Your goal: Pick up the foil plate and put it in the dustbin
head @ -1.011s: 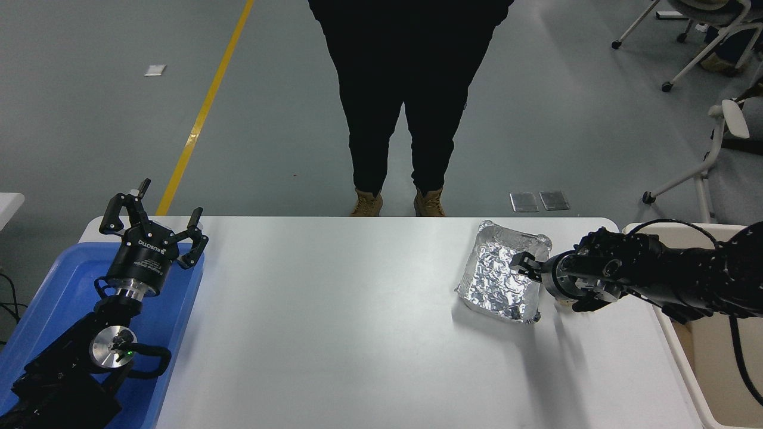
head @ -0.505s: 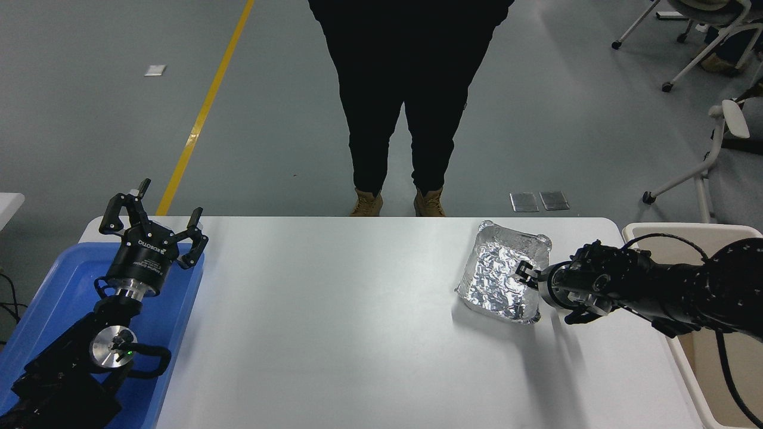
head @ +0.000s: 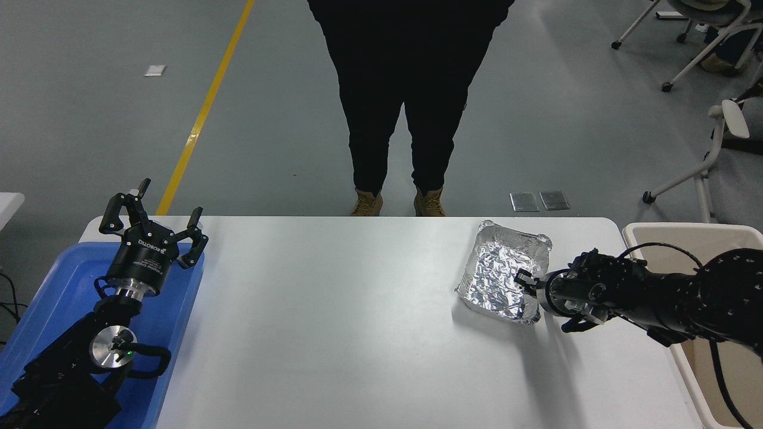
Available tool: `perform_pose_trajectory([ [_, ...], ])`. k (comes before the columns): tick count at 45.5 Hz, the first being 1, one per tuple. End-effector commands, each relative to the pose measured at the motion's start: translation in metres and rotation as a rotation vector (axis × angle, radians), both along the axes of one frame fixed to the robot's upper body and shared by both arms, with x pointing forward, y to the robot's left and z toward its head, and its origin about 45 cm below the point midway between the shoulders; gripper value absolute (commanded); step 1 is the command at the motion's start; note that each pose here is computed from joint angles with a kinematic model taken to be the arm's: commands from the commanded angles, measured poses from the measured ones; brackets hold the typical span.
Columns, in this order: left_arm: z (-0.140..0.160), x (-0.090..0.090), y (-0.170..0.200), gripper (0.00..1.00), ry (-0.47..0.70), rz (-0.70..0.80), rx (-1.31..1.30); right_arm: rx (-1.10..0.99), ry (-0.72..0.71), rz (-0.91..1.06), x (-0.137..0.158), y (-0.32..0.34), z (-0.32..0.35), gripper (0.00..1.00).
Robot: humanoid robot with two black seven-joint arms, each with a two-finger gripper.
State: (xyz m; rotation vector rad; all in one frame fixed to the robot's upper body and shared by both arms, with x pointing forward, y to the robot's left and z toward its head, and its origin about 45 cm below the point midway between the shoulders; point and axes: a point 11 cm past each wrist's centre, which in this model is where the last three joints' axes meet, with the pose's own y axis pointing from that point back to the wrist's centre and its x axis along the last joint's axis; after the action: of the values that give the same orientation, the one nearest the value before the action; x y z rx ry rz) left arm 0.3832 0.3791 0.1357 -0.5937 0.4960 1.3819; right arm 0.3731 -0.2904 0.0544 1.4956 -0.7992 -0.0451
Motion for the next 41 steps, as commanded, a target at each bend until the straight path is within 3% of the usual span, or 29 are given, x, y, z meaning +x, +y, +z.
perform_pose_trajectory([
  [1,0.000,0.000,0.000,0.98,0.000,0.000,-0.001,0.005,0.003,0.005,0.000,0.003,0.001,0.00],
  [22,0.000,0.000,0.000,0.98,0.000,0.000,-0.001,0.029,-0.020,0.018,0.015,0.012,0.026,0.00],
  [41,0.000,0.000,0.000,0.98,0.000,0.000,-0.001,0.086,-0.084,-0.033,0.040,-0.036,0.148,0.00],
])
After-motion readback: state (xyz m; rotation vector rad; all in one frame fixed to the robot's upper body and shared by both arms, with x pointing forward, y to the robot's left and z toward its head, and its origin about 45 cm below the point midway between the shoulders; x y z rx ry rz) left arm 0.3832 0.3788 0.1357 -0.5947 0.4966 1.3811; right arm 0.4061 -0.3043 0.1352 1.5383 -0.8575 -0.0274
